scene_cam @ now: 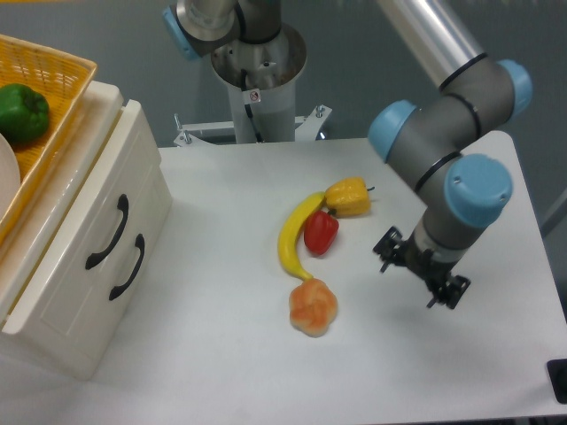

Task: Slide open the top white drawer
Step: 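Lift the gripper and swing it over the fruit toward the cabinet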

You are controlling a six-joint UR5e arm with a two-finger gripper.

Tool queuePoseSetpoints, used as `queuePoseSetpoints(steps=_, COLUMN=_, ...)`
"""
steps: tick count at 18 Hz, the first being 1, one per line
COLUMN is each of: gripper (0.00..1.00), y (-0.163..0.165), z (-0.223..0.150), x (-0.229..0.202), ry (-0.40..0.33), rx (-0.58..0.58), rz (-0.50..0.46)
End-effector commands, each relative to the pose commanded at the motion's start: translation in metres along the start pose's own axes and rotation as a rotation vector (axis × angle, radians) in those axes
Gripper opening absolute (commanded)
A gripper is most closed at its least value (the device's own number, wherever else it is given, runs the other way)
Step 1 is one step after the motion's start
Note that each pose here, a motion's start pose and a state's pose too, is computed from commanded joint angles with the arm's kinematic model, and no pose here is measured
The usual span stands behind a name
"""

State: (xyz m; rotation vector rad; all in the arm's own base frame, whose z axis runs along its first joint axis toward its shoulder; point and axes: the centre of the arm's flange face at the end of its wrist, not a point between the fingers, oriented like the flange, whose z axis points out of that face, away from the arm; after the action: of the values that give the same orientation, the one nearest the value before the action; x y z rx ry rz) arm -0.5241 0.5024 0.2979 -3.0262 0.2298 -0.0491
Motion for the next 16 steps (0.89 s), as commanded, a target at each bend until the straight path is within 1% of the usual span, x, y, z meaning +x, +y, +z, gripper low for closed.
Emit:
queuePoseSetpoints(steps=1, gripper=1.0, y=-0.003, z=0.0, x=0.002, ry=0.001, rx=0.001, rz=0.0)
queuePoseSetpoints(steps=3, gripper=1.0, y=-0.019, z=0.0, x=0.012, ry=-0.021, rx=-0.004, rz=0.028)
queuePoseSetpoints(steps=5, gripper=1.0, y=-0.026, z=-0.004, x=0.02, ry=-0.034, rx=-0.016, rz=0.018)
queuePoseSetpoints(steps=7, gripper=1.0, y=-0.034, z=-0.004, x=0.026, ry=-0.033, rx=-0.01, rz=-0.043)
queuePoseSetpoints(steps=9, gripper=1.0, y=-0.041, z=-0.009, x=0.032, ry=-0.028, rx=-0.002, rz=-0.14)
queuePoseSetpoints(steps=10, gripper=1.0, y=-0.044, z=-0.016, x=0.037, ry=-0.013, rx=0.025, rz=-0.185)
queuePoseSetpoints(steps=12, gripper=1.0, y=-0.047, z=-0.015, x=0.046, ry=0.051, rx=0.073, rz=-0.278)
queuePoseSetpoints(steps=14, gripper=1.0, y=-0.049, z=-0.015, x=0.058, ry=0.068, rx=0.08, rz=-0.395)
queuePoseSetpoints(steps=15, gripper=1.0, y=-0.054, z=-0.02, x=0.064, ry=0.066, rx=0.077, rz=-0.409)
queuePoseSetpoints(steps=16, gripper=1.0, y=-0.059, z=-0.027, x=0.078, ry=0.069, rx=0.073, rz=-0.4)
